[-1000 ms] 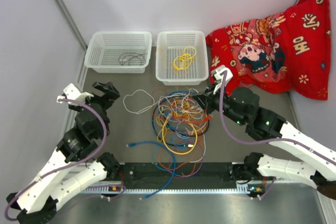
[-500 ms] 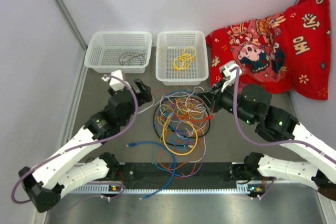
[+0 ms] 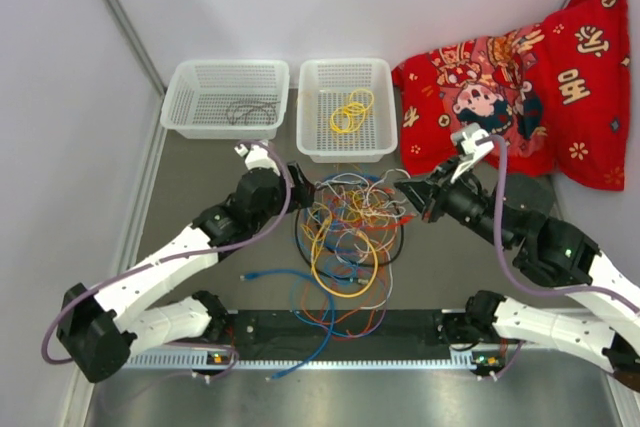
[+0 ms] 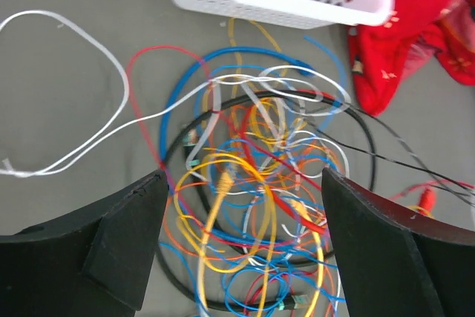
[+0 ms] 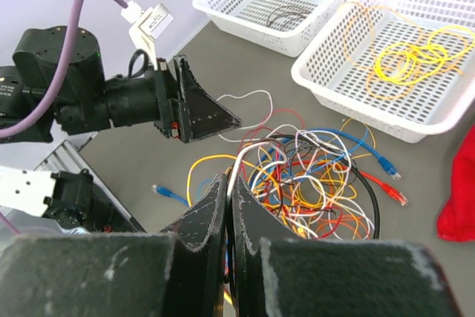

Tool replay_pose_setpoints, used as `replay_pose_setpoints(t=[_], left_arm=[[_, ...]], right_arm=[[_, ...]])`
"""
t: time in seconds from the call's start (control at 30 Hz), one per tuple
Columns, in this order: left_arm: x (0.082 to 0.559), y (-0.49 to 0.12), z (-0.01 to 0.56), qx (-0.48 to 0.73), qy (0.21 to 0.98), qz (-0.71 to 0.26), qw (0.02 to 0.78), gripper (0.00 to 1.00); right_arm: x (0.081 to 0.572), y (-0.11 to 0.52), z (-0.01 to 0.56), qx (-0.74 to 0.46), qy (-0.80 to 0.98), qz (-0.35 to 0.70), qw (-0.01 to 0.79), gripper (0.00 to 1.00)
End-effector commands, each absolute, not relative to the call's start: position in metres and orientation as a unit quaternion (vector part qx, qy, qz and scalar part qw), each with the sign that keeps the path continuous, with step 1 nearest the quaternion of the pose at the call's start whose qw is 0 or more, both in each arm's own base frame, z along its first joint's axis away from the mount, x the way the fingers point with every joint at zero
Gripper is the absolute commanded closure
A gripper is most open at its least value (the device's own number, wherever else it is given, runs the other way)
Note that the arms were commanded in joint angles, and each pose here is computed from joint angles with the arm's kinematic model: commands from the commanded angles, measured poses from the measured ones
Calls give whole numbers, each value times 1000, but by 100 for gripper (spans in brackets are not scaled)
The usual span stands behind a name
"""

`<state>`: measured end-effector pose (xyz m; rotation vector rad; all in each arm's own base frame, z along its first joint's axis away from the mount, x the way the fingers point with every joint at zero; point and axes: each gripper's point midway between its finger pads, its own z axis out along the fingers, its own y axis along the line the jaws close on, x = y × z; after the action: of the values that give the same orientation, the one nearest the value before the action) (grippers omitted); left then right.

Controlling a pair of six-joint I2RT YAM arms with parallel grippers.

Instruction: Untangle the cables

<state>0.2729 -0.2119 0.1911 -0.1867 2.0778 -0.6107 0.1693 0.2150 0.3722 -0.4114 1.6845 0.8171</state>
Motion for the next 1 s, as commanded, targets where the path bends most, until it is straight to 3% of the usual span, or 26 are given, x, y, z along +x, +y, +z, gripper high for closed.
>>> replay_pose_setpoints(t=[0.0,0.3,0.57,0.97], left_arm=[[278,-188,189,-120,856,-218,453,14],[241,-188,112,-125,894,-233,363,24],[240,-197,59,-120,918,-211,315,29],[266,-209,46,-97,927,-178,315,61]], right_arm=[[168,203,380,-152,711,348,591,100],[171,212,366,-157,719,348,581,100],[170,210,372,-157,718,348,582,100],[168,200,370,-149,722,342,582,100]])
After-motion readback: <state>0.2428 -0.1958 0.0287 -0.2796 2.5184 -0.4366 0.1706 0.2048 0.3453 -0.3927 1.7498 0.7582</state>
